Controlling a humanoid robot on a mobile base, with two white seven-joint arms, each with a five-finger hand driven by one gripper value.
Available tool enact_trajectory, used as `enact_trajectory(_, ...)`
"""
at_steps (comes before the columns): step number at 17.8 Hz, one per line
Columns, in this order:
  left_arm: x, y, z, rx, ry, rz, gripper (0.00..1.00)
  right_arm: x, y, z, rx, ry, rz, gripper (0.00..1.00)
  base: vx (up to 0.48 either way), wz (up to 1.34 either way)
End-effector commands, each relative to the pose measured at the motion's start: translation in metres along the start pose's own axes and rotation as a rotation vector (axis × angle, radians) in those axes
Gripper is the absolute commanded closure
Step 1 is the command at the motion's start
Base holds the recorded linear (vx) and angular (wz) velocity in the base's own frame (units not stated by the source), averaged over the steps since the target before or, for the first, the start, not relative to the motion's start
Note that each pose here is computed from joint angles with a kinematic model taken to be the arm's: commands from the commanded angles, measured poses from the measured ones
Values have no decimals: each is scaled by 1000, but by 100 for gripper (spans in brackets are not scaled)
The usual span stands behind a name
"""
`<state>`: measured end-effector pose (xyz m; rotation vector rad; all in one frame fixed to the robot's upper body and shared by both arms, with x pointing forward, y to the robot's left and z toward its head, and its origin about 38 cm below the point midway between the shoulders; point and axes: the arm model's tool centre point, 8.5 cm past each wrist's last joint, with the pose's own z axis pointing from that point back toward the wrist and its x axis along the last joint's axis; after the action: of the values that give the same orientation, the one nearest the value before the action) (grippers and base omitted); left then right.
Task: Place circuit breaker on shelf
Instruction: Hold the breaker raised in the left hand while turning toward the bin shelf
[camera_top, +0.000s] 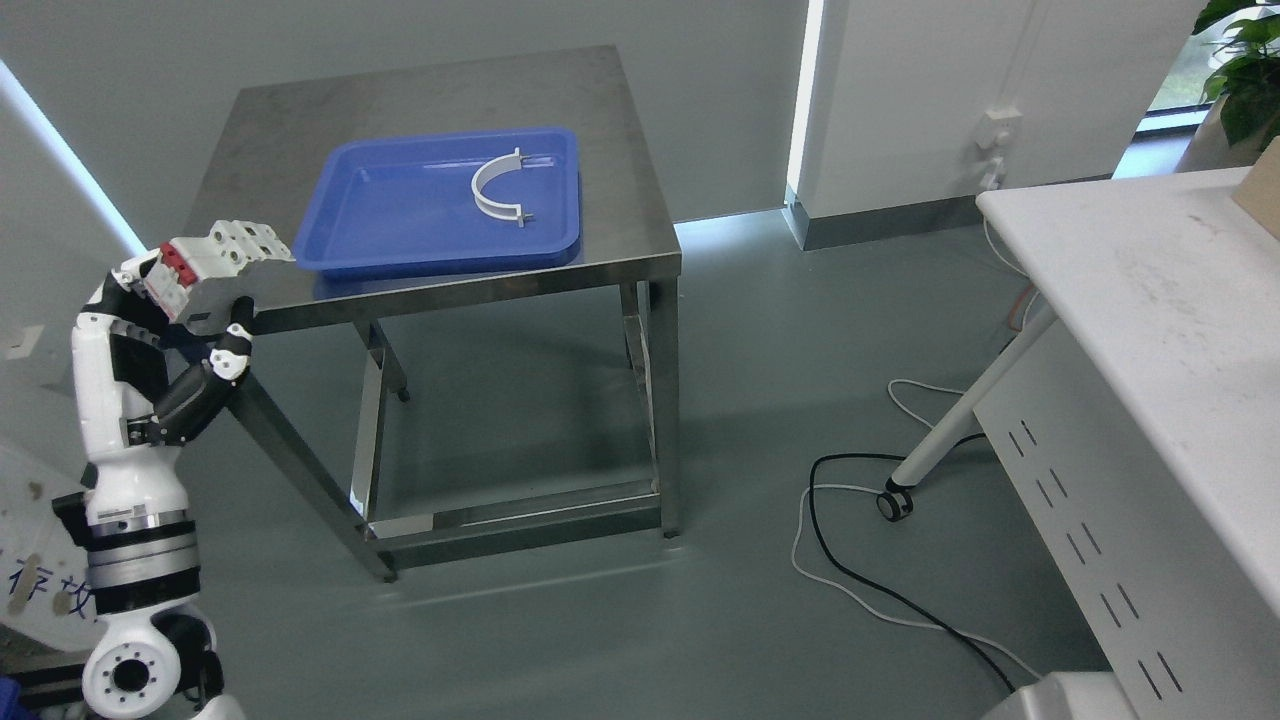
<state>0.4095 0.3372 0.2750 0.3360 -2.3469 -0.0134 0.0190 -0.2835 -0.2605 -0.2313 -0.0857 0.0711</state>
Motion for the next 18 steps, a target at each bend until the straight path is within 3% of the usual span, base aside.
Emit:
enact_trajectory(1,2,6,-1,-2,-6,-17,95,-1,-10,-1,-14,9,24,0,-365,226)
enact_trajectory(7,6,5,-6,1,-18,-14,95,-1,-10,-1,-14,9,24,0,-340,314)
enact_trajectory(18,49,-4,-81,20,-122,39,94,-1,-10,-1,-13,10,24,0,-245,450)
